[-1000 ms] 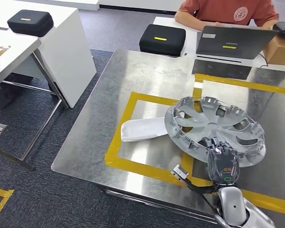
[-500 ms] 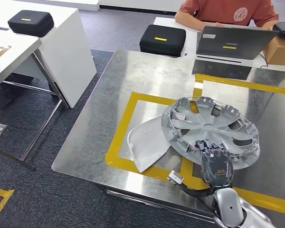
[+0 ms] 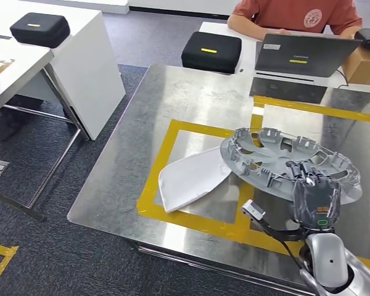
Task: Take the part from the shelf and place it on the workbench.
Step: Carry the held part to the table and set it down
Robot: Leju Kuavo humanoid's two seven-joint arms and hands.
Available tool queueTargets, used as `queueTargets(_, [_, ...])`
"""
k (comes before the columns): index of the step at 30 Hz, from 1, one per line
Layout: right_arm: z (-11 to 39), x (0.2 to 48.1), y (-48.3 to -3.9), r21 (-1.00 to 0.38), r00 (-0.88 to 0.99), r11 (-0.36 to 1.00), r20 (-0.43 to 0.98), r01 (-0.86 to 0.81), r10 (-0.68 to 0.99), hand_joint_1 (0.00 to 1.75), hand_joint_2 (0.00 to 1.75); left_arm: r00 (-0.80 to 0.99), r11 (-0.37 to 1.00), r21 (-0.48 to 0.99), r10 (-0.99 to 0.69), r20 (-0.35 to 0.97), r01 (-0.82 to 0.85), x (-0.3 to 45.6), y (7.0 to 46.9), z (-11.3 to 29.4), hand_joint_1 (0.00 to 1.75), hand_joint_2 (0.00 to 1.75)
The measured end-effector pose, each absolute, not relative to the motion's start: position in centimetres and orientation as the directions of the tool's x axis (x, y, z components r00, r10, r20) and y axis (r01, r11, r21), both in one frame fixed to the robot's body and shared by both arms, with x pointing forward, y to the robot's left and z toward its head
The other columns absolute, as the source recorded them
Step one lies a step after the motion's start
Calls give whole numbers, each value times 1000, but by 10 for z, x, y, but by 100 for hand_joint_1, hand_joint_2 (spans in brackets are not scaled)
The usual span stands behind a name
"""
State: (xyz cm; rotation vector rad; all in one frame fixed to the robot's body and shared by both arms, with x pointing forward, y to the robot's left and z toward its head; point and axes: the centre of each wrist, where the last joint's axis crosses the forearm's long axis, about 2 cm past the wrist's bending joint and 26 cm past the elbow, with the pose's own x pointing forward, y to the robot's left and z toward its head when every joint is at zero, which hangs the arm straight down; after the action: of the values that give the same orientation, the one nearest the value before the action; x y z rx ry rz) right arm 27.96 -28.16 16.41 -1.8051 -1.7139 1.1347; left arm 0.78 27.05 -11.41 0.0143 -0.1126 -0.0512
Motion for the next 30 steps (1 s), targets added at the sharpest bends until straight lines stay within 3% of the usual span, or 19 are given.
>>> queueTargets(18, [187, 269, -288, -727, -60, -139, -241, 672, 969, 175, 175, 993, 999, 14, -30, 110, 29, 7, 269, -114, 0, 175])
queueTargets(22, [186, 269, -288, -732, -59, -143, -244, 667, 968, 0, 0, 994, 1000, 4, -13, 107, 12, 7, 269, -114, 0, 175])
queueTargets(25, [184, 267, -288, -741, -58, -149, -247, 655, 967, 0, 0, 995, 1000, -10, 8, 100, -7, 7, 269, -114, 0, 175])
queueTargets(29, [176, 262, -285, -767, -56, -161, -248, 621, 967, 0, 0, 996, 999, -25, 31, 83, -29, 6, 269, -114, 0, 0])
queueTargets(30, [173, 260, -284, -776, -55, -163, -247, 609, 967, 0, 0, 996, 999, -29, 33, 77, -31, 6, 269, -114, 0, 0])
